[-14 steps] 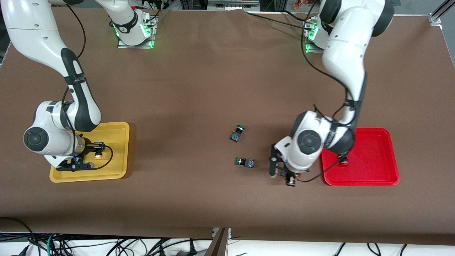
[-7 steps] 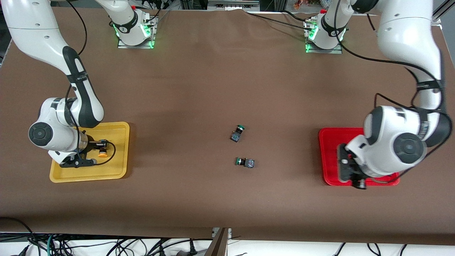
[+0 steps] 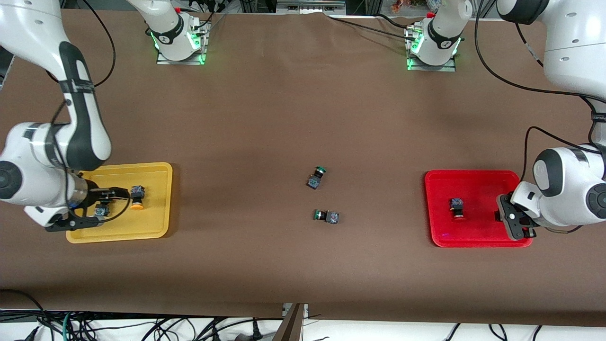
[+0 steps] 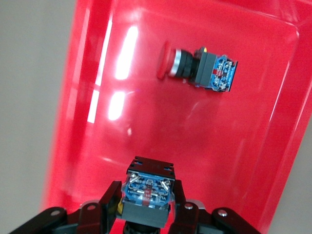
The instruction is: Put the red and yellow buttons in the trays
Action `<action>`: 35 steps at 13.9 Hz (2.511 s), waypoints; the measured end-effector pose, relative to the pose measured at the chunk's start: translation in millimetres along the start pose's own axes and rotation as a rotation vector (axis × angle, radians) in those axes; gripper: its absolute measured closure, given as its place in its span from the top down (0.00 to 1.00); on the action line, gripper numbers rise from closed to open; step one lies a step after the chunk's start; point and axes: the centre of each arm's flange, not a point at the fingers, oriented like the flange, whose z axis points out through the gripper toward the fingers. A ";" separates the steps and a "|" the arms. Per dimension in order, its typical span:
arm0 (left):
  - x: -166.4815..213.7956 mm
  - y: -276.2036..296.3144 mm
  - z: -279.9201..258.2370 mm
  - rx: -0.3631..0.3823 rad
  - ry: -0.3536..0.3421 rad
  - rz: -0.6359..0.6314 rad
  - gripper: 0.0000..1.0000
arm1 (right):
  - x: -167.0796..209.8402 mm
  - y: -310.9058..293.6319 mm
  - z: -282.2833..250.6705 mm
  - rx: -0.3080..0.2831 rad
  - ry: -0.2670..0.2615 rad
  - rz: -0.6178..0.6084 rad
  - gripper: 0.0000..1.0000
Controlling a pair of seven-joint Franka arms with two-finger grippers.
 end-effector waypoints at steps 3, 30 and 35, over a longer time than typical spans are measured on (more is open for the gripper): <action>2.5 15.6 28.2 -0.061 -0.005 -0.327 0.47 | -5.9 5.1 -59.6 0.001 -0.013 -0.063 1.00; 43.0 45.6 -129.5 0.029 0.071 -1.434 1.00 | -162.0 -25.0 -241.4 0.028 0.071 0.006 1.00; 69.7 125.0 -257.8 0.007 0.053 -1.296 1.00 | -161.6 -27.3 -229.8 0.034 0.040 0.018 1.00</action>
